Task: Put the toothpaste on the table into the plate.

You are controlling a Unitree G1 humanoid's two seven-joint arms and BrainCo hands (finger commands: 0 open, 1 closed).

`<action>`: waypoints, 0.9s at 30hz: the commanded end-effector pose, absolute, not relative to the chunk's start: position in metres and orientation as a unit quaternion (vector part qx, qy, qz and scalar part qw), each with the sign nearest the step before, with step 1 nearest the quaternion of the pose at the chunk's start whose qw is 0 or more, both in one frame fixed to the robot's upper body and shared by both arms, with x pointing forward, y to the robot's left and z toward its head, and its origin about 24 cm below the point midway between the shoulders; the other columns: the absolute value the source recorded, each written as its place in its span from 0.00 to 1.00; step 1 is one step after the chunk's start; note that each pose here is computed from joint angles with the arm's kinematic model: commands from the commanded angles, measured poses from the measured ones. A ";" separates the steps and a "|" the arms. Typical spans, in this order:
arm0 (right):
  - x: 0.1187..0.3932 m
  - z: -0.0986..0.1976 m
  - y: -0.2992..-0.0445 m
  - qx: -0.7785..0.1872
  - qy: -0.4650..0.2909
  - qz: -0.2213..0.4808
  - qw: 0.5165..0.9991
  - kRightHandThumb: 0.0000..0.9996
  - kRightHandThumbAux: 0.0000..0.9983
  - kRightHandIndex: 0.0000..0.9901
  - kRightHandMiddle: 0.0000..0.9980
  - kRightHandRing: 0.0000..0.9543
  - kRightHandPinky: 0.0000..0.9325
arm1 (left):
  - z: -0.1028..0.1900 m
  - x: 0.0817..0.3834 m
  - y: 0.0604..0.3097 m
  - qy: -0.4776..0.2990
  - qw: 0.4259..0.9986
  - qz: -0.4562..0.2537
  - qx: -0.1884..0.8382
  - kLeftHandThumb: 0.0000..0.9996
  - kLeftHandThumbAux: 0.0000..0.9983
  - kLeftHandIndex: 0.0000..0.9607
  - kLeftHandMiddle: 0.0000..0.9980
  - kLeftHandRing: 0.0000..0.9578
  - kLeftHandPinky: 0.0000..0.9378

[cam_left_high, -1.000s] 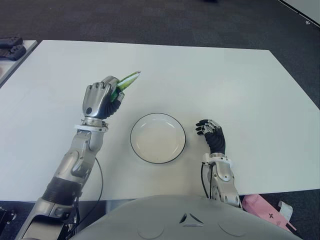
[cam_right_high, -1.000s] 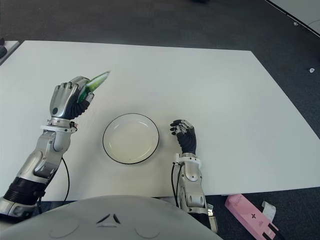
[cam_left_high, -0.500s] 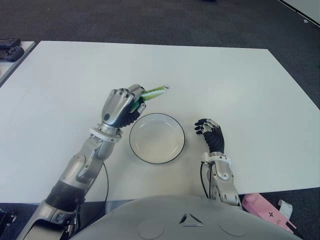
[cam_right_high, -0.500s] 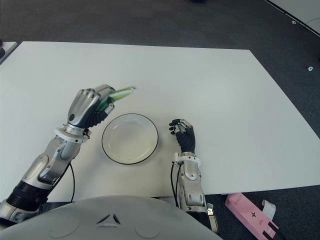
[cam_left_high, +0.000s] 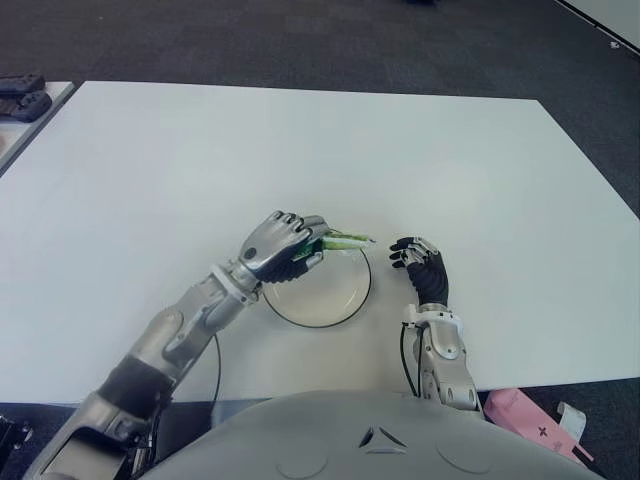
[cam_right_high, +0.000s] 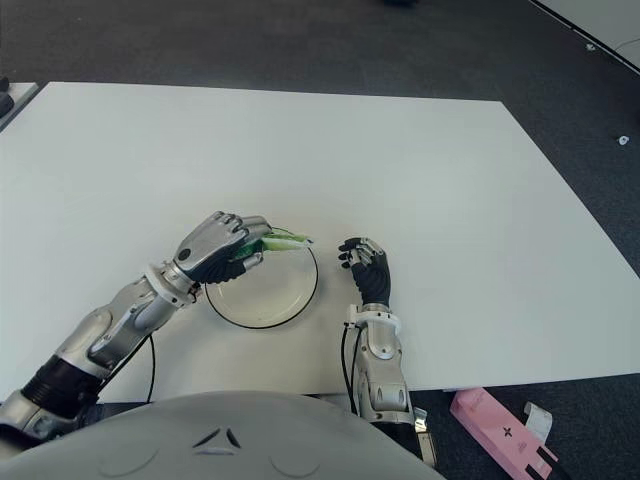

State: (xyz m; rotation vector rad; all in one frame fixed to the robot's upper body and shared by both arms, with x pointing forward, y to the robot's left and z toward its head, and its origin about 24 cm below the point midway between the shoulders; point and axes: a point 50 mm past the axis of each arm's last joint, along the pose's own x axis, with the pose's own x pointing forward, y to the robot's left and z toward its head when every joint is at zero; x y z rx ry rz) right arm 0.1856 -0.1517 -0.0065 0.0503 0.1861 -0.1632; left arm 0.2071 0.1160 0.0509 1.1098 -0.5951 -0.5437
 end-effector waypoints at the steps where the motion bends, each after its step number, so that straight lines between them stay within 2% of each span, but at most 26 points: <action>1: 0.184 -0.012 -0.149 0.034 0.107 -0.086 0.990 0.71 0.73 0.43 0.50 0.53 0.55 | 0.044 0.212 0.113 -0.273 0.749 -0.282 0.534 0.73 0.70 0.46 0.87 0.94 0.96; 13: 0.183 -0.012 -0.149 0.036 0.108 -0.086 0.990 0.71 0.73 0.43 0.51 0.53 0.56 | 0.034 0.215 0.109 -0.260 0.720 -0.318 0.559 0.73 0.70 0.46 0.88 0.93 0.97; 18: 0.182 -0.011 -0.149 0.038 0.108 -0.086 0.990 0.71 0.73 0.43 0.50 0.53 0.56 | 0.032 0.215 0.109 -0.234 0.727 -0.328 0.556 0.73 0.70 0.46 0.87 0.93 0.94; 23: 0.182 -0.011 -0.149 0.040 0.108 -0.085 0.990 0.71 0.73 0.43 0.50 0.53 0.55 | 0.034 0.215 0.109 -0.205 0.744 -0.337 0.540 0.72 0.70 0.46 0.81 0.85 0.86; 26: 0.182 -0.011 -0.150 0.041 0.109 -0.086 0.990 0.71 0.73 0.43 0.50 0.53 0.55 | 0.036 0.214 0.109 -0.189 0.755 -0.341 0.528 0.71 0.70 0.45 0.75 0.80 0.80; 27: 0.182 -0.011 -0.150 0.040 0.109 -0.086 0.989 0.71 0.73 0.43 0.50 0.53 0.55 | 0.036 0.214 0.109 -0.185 0.756 -0.342 0.526 0.71 0.70 0.45 0.70 0.76 0.76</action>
